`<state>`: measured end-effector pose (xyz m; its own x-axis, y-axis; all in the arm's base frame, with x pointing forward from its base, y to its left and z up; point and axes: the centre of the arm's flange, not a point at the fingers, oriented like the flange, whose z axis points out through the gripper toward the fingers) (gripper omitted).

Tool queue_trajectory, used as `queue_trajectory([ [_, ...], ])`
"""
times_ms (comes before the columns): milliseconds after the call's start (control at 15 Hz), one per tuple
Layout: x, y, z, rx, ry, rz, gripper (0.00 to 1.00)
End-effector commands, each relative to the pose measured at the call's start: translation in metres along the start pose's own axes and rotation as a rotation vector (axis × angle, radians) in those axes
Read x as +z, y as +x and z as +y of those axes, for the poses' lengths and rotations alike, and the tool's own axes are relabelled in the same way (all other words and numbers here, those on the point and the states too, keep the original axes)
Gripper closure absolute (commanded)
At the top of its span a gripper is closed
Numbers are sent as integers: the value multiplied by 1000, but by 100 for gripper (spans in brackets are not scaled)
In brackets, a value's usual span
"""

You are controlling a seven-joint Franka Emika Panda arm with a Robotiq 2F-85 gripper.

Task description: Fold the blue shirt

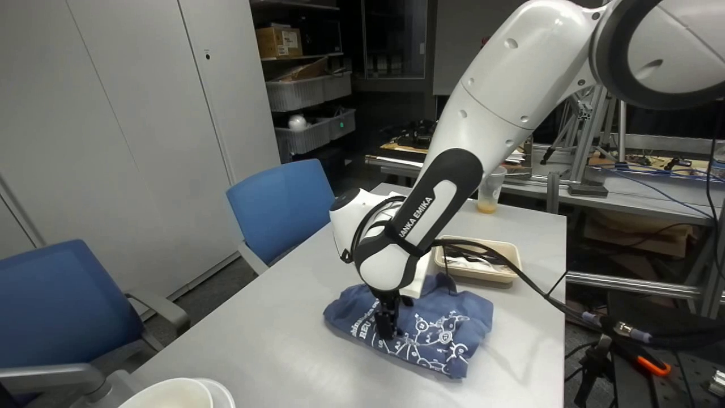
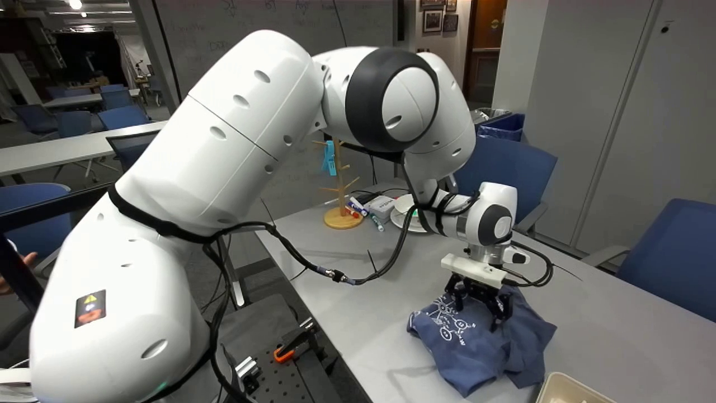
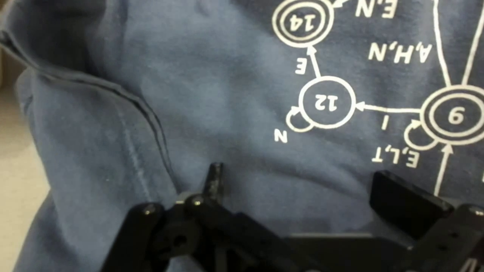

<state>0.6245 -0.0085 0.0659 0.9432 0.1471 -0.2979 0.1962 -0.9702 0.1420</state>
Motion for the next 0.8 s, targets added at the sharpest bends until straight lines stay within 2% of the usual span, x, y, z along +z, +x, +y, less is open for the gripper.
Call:
queue_trajectory([
  [0, -11, 30, -19, -20, 89, 17, 0],
  [267, -33, 42, -51, -60, 129, 70, 0],
  [467, -48, 39, -57, -69, 116, 78, 0],
  [733, -85, 14, -50, -51, 55, 71, 0],
])
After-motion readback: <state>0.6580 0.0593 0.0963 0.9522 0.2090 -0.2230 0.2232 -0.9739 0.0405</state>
